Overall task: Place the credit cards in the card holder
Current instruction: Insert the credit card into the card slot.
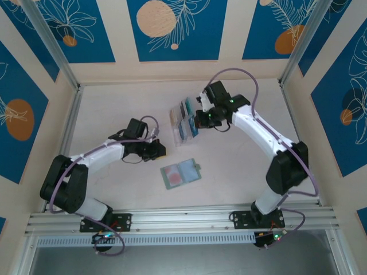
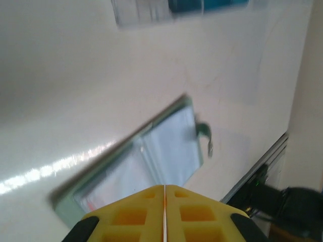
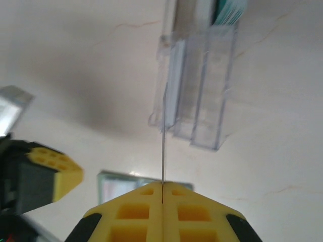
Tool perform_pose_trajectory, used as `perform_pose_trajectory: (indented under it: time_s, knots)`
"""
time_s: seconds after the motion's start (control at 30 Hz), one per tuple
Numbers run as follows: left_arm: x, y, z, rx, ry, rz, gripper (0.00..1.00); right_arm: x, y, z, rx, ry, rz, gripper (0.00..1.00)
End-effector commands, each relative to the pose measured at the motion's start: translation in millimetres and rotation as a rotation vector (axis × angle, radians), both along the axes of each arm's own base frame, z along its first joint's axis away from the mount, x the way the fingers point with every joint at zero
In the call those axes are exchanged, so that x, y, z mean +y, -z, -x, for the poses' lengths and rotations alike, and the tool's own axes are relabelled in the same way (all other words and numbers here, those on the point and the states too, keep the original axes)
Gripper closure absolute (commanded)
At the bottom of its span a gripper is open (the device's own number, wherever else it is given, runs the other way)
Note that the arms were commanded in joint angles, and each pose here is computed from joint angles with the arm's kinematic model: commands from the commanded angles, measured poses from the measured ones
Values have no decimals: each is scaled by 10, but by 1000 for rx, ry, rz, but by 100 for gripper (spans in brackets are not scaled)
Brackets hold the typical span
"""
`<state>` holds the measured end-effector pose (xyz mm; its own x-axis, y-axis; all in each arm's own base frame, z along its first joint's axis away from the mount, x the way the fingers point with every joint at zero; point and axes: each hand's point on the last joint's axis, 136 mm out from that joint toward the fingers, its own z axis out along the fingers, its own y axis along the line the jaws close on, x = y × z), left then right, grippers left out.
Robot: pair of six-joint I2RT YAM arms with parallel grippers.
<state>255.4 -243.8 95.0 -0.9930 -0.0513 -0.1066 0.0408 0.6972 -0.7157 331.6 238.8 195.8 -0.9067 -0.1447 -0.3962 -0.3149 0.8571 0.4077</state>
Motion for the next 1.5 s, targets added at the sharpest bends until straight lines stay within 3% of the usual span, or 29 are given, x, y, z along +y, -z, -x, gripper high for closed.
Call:
perform_pose_trajectory:
  time_s: [0.0,0.2,0.4,0.8,1.47]
  knots:
    - [8,134,298,26,73,-89,91,214,-2,294,38,-94,-168,100]
    - [-135,322,477,44,140,-164,91,304,452,761,182,-168,-287,100]
    - [-97,633,565,89,161,-246,92,391,710,995,253,-204,-347,100]
    - [247,860,725,103,168,-404,93,415,1067,1172,371,-209,-374,100]
    - [316,983,802,119,173,-420,94,459,1409,1314,509,-225,-395,100]
